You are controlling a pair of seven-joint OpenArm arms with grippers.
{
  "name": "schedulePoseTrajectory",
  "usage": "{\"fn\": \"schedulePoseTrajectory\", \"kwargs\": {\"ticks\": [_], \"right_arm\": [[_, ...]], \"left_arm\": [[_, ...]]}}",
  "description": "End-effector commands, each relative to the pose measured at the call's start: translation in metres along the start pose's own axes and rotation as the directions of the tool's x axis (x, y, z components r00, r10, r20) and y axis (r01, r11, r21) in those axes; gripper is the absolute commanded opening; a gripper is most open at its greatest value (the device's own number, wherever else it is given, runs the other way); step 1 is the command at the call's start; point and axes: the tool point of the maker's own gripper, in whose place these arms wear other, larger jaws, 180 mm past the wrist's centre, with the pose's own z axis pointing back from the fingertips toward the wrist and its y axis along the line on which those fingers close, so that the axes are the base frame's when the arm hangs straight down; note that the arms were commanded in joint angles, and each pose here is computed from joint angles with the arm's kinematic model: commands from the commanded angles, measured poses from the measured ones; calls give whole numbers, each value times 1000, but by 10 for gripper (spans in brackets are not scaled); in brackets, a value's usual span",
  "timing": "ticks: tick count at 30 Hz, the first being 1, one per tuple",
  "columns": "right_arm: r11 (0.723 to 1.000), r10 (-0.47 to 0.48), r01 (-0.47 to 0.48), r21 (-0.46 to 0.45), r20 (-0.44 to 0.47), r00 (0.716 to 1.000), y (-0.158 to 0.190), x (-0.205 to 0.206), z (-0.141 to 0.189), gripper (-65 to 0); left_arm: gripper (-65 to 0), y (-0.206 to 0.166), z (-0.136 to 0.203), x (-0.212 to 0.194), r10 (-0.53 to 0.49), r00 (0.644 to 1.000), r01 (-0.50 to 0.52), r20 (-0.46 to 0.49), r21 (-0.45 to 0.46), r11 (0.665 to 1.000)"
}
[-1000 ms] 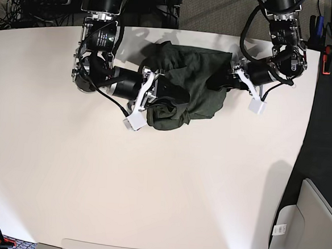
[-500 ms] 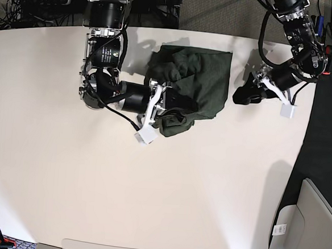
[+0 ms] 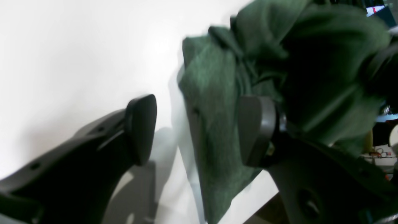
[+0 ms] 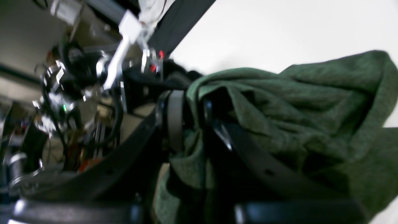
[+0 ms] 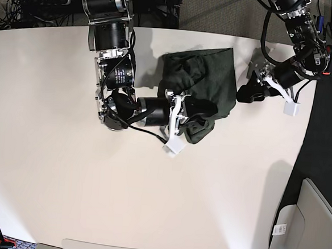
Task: Fold the T-shirt properly
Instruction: 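Fold the shirt end over with the right gripper onto the bundle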
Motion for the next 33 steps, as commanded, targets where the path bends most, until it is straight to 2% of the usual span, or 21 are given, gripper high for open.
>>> {"fn": "schedulePoseTrajectory", "kwargs": {"ticks": [1,5,7,9,15,20,23,28,33], "right_arm": [[998,35,-36,49,22,999,14,15,-7,-571],[991,100,-92,96,-76,992,31,4,-28,-453],[990,123,-115,76,-111,986,28,1,-31,-402],[990,139,-134,44,-134,981,23,-1,-30,-380],[989,147,-144,36,-127,981,21,4,-28,-381],[989,151,-150,10,-64,986,21,15,-16,-381],[989,151,-151,-8,-27,988,20,21,-8,-381],[985,138,-133,-108,38,990,-5,32,29,-381],[968,101,-69,-241,123,987,-42,42,81,-381]], "left_arm": [[-251,-1,7,15,-26,999,26,33,-5,1000],[-251,4,13,18,-19,999,18,49,13,1000],[-251,6,15,19,-20,999,19,50,17,1000],[-251,6,15,19,-21,999,20,50,18,1000],[-251,13,23,17,-7,998,5,60,40,999],[-251,19,31,22,1,996,-6,87,58,998],[-251,15,30,21,-16,997,12,72,56,998],[-252,-3,34,27,-96,994,93,48,52,994],[-250,-39,20,28,-176,984,177,33,-33,984]]}}
